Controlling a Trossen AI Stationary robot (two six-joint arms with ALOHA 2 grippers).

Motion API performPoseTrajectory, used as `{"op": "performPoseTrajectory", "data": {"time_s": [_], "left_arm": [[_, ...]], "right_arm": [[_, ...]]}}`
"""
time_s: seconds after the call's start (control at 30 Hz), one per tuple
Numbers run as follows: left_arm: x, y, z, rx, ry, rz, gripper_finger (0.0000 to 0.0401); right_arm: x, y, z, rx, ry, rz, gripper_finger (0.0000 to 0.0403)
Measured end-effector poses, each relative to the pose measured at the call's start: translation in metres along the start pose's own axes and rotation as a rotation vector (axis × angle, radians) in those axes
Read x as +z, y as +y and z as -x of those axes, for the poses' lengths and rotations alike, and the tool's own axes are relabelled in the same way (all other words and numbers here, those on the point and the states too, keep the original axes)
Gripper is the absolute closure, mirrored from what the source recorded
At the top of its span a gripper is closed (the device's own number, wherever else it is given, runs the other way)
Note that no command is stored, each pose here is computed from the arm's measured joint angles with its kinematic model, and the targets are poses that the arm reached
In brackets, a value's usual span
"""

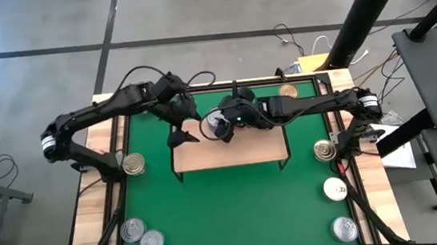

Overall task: Stack canned seafood by type on shelf
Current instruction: Stack the blue tuna can on top of the blue tuna can on the shelf, then put the right green tuna can on the shelf

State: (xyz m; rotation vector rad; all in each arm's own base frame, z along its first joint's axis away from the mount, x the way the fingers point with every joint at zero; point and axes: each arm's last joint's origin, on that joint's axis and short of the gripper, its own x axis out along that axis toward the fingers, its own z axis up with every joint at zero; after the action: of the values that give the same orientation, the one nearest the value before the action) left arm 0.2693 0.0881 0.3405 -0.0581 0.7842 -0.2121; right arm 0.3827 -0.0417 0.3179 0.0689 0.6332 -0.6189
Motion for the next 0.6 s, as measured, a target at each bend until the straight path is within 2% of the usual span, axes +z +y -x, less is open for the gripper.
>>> {"op": "performPoseTrajectory", "data": {"time_s": [0.1,0.17,0.4,0.6], "left_arm": [[0.004,-0.013,0.002,0.064,0.001,0.005,0.0038],[0.006,-0.020,0.004,0.060,-0.017,0.010,0.0041],[0.012,-0.039,0.028,0.047,-0.127,0.082,0.0045],[0.014,-0.049,0.050,0.046,-0.229,0.127,0.0045]], "right_arm": [[0.008,0.002,0.013,-0.031,-0.064,0.047,0.0114],[0.013,0.001,0.023,-0.035,-0.103,0.050,0.0106],[0.023,-0.022,0.064,-0.029,-0.178,-0.070,0.0082],[0.016,-0.048,0.098,-0.061,-0.245,-0.112,0.0088]]}}
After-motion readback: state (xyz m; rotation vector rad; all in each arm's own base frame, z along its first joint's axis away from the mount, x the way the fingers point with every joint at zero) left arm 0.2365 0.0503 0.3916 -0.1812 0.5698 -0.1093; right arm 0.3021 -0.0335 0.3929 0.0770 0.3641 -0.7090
